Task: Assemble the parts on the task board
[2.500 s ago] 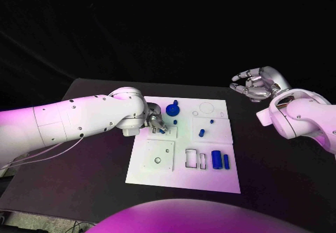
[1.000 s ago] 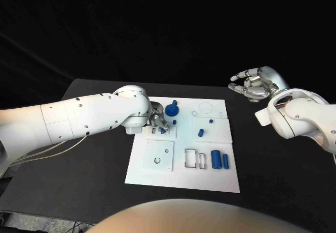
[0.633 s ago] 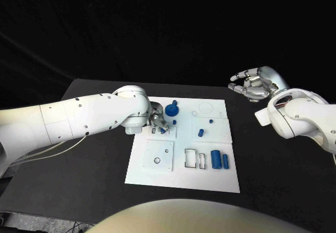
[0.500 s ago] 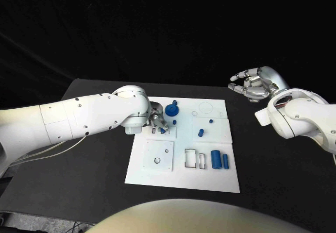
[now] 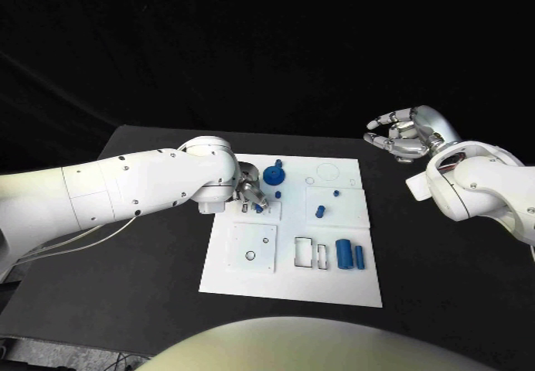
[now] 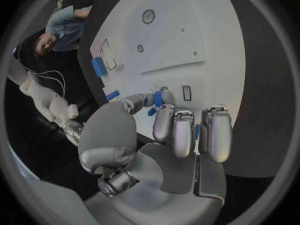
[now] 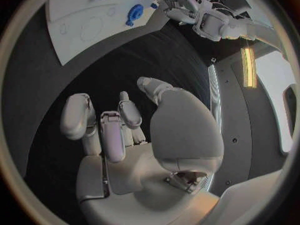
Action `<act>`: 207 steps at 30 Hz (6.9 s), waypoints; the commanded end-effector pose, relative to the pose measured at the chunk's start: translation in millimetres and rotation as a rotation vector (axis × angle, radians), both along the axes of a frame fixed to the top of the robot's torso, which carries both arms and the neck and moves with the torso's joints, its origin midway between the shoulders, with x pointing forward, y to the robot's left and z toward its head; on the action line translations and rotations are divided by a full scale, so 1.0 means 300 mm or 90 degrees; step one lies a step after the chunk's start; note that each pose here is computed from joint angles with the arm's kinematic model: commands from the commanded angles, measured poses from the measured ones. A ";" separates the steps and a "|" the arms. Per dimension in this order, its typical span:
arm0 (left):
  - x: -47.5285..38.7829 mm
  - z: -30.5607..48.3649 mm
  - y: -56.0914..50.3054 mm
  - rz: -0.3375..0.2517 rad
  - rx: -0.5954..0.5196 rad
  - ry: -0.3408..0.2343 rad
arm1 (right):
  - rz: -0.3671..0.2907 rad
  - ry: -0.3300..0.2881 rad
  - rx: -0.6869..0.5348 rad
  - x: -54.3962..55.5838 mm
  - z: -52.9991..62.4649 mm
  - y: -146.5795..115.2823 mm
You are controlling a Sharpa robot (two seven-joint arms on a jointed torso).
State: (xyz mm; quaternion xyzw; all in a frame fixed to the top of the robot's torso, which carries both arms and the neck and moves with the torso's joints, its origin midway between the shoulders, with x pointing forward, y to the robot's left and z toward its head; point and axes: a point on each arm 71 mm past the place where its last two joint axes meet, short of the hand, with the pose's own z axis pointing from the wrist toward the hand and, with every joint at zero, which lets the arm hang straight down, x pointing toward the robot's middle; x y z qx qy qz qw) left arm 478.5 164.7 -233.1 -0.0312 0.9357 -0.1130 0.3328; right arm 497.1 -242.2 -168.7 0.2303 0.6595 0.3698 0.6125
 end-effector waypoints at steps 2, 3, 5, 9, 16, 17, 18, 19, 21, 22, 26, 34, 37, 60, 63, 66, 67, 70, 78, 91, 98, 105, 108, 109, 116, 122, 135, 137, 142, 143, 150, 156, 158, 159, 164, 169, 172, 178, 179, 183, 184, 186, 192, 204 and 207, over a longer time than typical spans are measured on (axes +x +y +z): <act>-0.020 -0.031 0.005 -0.014 0.022 0.034 | 0.007 -0.002 -0.002 -0.001 0.000 0.004; -0.021 -0.032 0.005 -0.014 0.022 0.035 | 0.007 -0.002 -0.002 -0.001 0.000 0.004; -0.021 -0.032 0.004 -0.015 0.021 0.036 | 0.007 -0.002 -0.002 -0.001 0.000 0.004; -0.022 -0.032 0.003 -0.016 0.021 0.039 | 0.007 -0.002 -0.002 -0.001 0.000 0.005; -0.022 -0.031 0.006 -0.015 0.020 0.041 | 0.007 -0.002 -0.002 0.000 0.000 0.004; -0.022 -0.030 0.007 -0.015 0.020 0.041 | 0.007 -0.002 -0.002 0.000 0.000 0.004; -0.022 -0.029 0.007 -0.015 0.019 0.041 | 0.007 -0.002 -0.002 0.000 0.000 0.004; -0.022 -0.028 0.007 -0.015 0.019 0.041 | 0.007 -0.002 -0.002 0.000 0.000 0.004; -0.022 -0.027 0.007 -0.015 0.018 0.041 | 0.007 -0.002 -0.002 0.000 0.000 0.005; -0.022 -0.026 0.007 -0.015 0.018 0.041 | 0.007 -0.002 -0.002 0.000 0.000 0.005; -0.022 -0.024 0.008 -0.015 0.016 0.041 | 0.007 -0.002 -0.002 0.001 0.000 0.005; -0.024 -0.017 0.010 -0.015 0.014 0.042 | 0.006 -0.003 -0.002 0.002 0.000 0.003; -0.023 -0.015 0.008 -0.016 0.015 0.042 | 0.006 -0.003 -0.002 0.002 0.000 0.003; -0.005 -0.023 0.005 -0.016 0.027 0.057 | 0.004 -0.004 -0.003 -0.002 0.001 -0.002; -0.003 -0.026 0.002 -0.018 0.029 0.065 | 0.004 -0.004 -0.003 -0.003 0.001 -0.001; 0.000 -0.030 0.000 -0.018 0.030 0.074 | 0.005 -0.004 -0.003 -0.004 0.001 -0.001; 0.000 -0.031 0.000 -0.018 0.030 0.075 | 0.005 -0.004 -0.003 -0.004 0.002 0.000; 0.001 -0.033 -0.001 -0.018 0.031 0.078 | 0.005 -0.004 -0.003 -0.004 0.002 0.000; 0.001 -0.036 -0.002 -0.020 0.034 0.084 | 0.004 -0.004 -0.003 -0.005 0.002 0.000; 0.003 -0.038 -0.004 -0.025 0.042 0.078 | 0.004 -0.005 -0.003 -0.005 0.002 0.000; 0.004 -0.038 -0.004 -0.028 0.048 0.075 | 0.004 -0.006 -0.003 -0.005 0.003 -0.001; 0.003 -0.039 -0.004 -0.031 0.052 0.075 | 0.003 -0.007 -0.003 -0.005 0.003 -0.001; 0.004 -0.039 -0.004 -0.032 0.053 0.074 | 0.003 -0.007 -0.002 -0.005 0.003 -0.001; 0.004 -0.039 -0.004 -0.032 0.054 0.073 | 0.003 -0.007 -0.002 -0.005 0.003 -0.001; 0.004 -0.039 -0.005 -0.032 0.054 0.072 | 0.003 -0.008 -0.002 -0.006 0.004 -0.002; 0.005 -0.039 -0.004 -0.032 0.055 0.072 | 0.002 -0.008 -0.002 -0.006 0.004 -0.003; 0.006 -0.039 -0.005 -0.031 0.053 0.071 | 0.004 -0.006 -0.002 -0.007 0.004 -0.003; 0.006 -0.039 -0.005 -0.032 0.053 0.071 | 0.004 -0.006 -0.002 -0.007 0.004 -0.003; 0.007 -0.039 -0.005 -0.030 0.053 0.070 | 0.003 -0.006 -0.002 -0.007 0.004 -0.003; 0.007 -0.039 -0.005 -0.030 0.053 0.070 | 0.003 -0.006 -0.002 -0.007 0.004 -0.003; 0.008 -0.040 -0.003 -0.030 0.054 0.071 | 0.003 -0.007 -0.002 -0.007 0.004 -0.004; 0.007 -0.039 -0.003 -0.033 0.058 0.067 | 0.003 -0.007 -0.002 -0.007 0.004 -0.005; 0.007 -0.038 -0.002 -0.034 0.060 0.064 | 0.003 -0.007 -0.002 -0.007 0.004 -0.005; 0.007 -0.038 -0.002 -0.034 0.060 0.063 | 0.003 -0.007 -0.002 -0.007 0.004 -0.005; 0.008 -0.031 -0.003 -0.031 0.055 0.055 | 0.002 -0.007 -0.002 -0.006 0.004 -0.005; 0.006 -0.020 -0.004 -0.020 0.037 0.042 | 0.002 -0.008 -0.002 -0.005 0.004 -0.005; 0.006 -0.010 -0.004 -0.014 0.026 0.034 | 0.002 -0.008 -0.002 -0.005 0.003 -0.004; 0.009 0.018 -0.005 0.005 -0.007 0.020 | 0.002 -0.008 -0.002 -0.002 0.002 -0.004; 0.010 0.022 -0.005 0.008 -0.012 0.018 | 0.002 -0.007 -0.002 -0.002 0.002 -0.004; 0.020 0.051 -0.005 0.027 -0.041 0.004 | 0.000 -0.006 -0.001 0.003 0.000 -0.003; 0.022 0.060 -0.005 0.031 -0.048 0.001 | 0.000 -0.005 -0.001 0.003 -0.001 -0.003; 0.026 0.077 -0.004 0.036 -0.059 -0.003 | -0.001 -0.005 -0.001 0.005 -0.002 -0.003; 0.039 0.133 0.014 0.046 -0.071 -0.022 | -0.005 -0.004 -0.002 0.011 -0.005 -0.008; 0.111 0.159 0.119 0.084 -0.038 -0.081 | -0.006 -0.004 -0.003 0.012 -0.006 -0.010; 0.132 0.157 0.146 0.095 -0.029 -0.093 | -0.006 -0.004 -0.003 0.011 -0.006 -0.009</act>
